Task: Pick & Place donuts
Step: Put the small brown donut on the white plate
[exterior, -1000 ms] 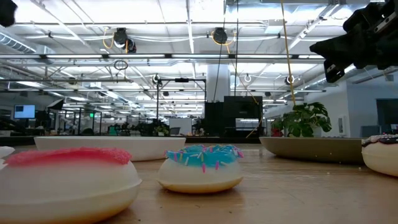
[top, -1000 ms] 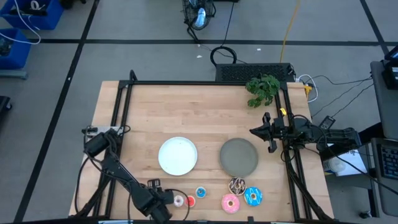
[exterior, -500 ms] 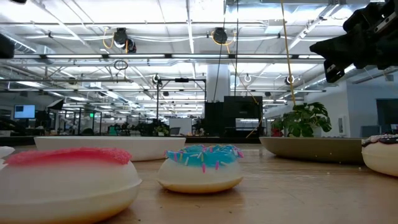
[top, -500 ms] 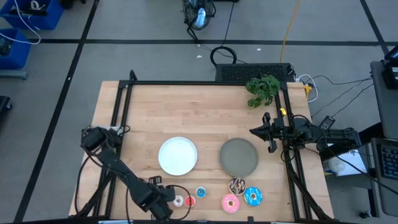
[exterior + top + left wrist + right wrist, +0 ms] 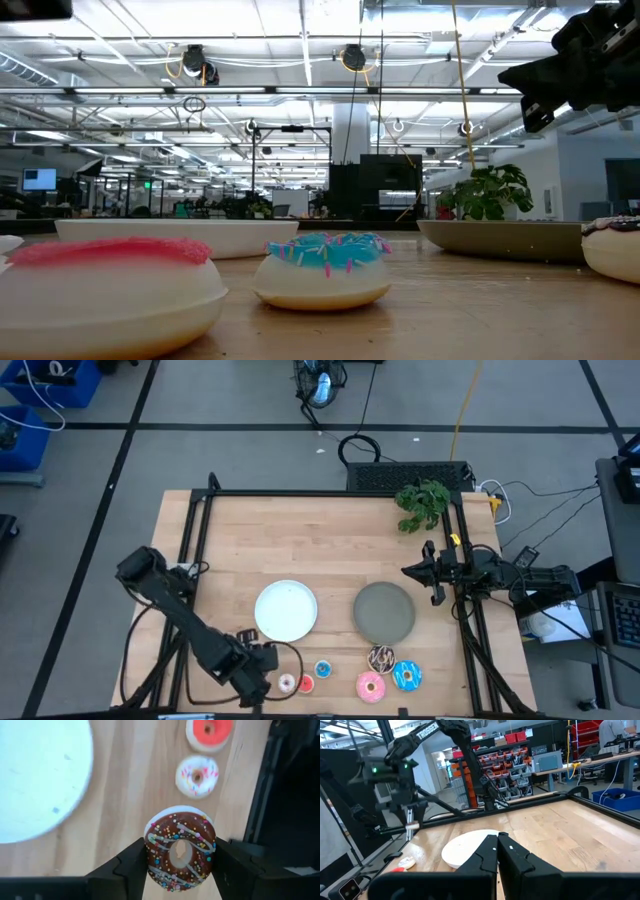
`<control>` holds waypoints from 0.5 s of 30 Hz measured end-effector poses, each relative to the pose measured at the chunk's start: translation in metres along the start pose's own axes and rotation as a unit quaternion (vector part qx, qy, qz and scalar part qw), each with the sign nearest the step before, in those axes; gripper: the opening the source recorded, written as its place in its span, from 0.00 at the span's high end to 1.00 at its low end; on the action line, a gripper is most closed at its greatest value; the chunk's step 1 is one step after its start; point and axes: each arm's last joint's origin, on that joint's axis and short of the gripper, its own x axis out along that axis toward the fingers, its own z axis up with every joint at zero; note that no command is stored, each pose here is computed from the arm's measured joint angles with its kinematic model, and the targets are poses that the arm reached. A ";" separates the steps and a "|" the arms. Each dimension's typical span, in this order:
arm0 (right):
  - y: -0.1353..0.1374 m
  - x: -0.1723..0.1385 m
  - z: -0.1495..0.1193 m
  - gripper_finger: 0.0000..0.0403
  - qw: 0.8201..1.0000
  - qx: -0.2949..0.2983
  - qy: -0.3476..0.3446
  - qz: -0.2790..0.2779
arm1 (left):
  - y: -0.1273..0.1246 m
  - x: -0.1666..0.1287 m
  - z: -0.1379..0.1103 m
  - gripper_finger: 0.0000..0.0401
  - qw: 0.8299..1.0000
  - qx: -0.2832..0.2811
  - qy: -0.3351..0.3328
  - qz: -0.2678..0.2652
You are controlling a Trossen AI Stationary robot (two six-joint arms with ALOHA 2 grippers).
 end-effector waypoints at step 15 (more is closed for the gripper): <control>0.000 0.000 0.000 1.00 1.000 0.000 0.000 0.000 | 0.006 -0.021 0.002 0.51 0.999 0.004 -0.046 0.000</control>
